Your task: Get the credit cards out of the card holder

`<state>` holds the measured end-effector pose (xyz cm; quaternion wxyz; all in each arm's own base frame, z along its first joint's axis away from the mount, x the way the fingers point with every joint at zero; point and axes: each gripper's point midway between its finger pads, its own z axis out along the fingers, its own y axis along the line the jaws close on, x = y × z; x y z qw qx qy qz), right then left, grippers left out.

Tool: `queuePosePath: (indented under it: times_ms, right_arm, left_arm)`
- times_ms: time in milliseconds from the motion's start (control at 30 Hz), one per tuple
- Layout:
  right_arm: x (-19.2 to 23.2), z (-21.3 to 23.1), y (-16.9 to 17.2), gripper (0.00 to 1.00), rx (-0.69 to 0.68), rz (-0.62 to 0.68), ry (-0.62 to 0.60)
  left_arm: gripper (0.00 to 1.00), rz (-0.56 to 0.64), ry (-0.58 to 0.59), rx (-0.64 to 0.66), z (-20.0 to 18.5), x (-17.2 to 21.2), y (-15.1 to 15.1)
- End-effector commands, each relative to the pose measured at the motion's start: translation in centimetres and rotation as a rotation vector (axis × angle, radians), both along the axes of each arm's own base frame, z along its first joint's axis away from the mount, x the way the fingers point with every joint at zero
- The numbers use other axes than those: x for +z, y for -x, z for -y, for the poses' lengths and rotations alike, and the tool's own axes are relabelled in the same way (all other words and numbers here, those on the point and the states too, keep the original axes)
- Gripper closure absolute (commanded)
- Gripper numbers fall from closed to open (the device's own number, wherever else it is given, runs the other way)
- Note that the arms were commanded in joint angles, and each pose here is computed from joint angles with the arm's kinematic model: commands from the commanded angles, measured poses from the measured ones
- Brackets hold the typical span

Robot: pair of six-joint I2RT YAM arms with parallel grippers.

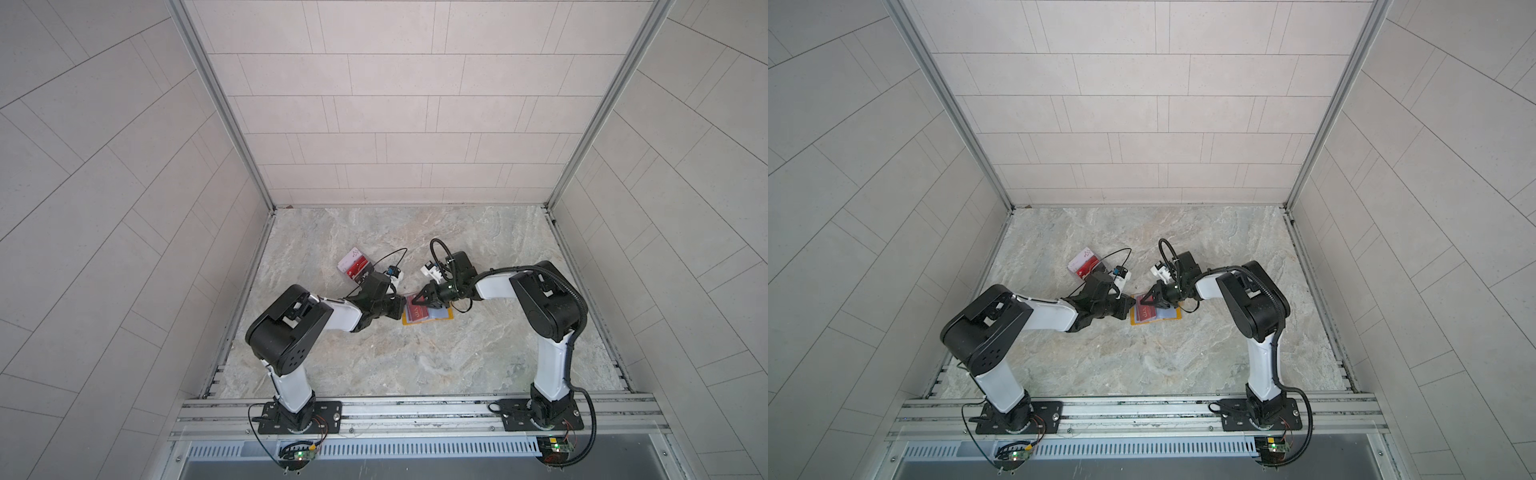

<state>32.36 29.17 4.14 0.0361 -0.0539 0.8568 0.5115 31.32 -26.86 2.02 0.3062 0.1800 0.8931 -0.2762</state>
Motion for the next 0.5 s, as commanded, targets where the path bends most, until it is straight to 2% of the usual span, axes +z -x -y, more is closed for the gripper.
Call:
queuePosePath:
  times_ms: [0,467]
  right_arm:
    - [1.4,0.3,-0.2,0.82,-0.019,0.017,-0.035]
    - [2.7,1.9,-1.2,0.84,-0.071,0.041,-0.08]
  left_arm:
    - [0.99,-0.082,-0.061,-0.006,-1.1,-2.5,1.9]
    - [0.99,-0.079,-0.067,-0.007,-1.1,-2.4,1.8]
